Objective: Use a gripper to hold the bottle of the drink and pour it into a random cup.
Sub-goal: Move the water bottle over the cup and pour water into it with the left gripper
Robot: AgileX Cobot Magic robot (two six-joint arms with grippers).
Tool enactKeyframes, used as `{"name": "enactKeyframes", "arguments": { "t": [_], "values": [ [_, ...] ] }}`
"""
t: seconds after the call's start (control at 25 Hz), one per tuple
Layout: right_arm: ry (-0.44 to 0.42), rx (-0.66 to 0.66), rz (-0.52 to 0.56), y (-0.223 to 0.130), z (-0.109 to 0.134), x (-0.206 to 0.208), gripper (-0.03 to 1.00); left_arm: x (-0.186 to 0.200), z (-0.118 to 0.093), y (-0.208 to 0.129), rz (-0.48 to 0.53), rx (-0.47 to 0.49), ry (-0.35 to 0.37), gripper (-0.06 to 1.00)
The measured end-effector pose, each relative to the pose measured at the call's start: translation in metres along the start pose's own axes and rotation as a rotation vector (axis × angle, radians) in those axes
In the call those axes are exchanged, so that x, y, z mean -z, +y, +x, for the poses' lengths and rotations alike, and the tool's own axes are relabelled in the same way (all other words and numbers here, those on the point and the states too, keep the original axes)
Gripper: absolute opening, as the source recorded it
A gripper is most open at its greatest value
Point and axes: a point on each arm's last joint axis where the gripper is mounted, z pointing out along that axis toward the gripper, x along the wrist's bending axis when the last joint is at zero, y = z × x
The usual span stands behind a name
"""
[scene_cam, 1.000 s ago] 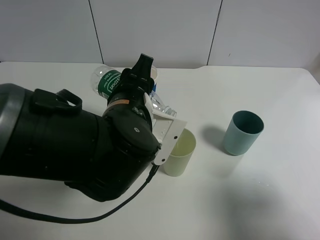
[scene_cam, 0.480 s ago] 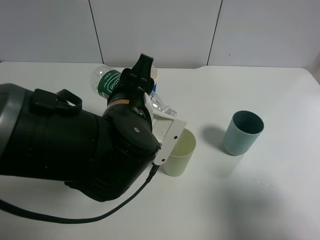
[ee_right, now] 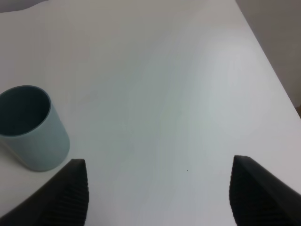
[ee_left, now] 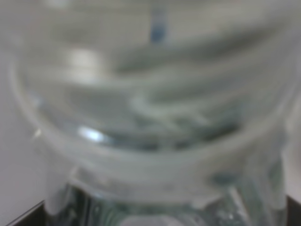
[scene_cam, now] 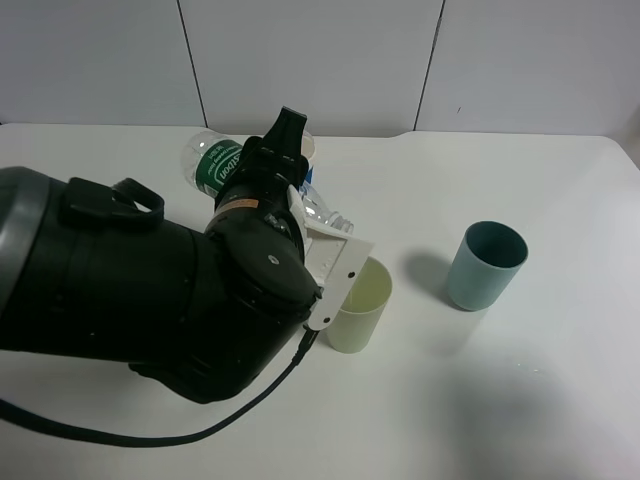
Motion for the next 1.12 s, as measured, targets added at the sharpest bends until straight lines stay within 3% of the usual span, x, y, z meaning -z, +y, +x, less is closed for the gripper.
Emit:
{"name": "enactKeyframes", "arguments": {
  "t": [0.76,1.12],
  "values": [
    [0.0,0.0,0.0,0.0,0.0,0.0,0.63,0.0,0.0001,0.0,0.0,-0.002,0.001,0.55],
    [0.0,0.0,0.0,0.0,0.0,0.0,0.63,0.0,0.0045,0.0011,-0.012,-0.021,0.049,0.55]
  ]
}}
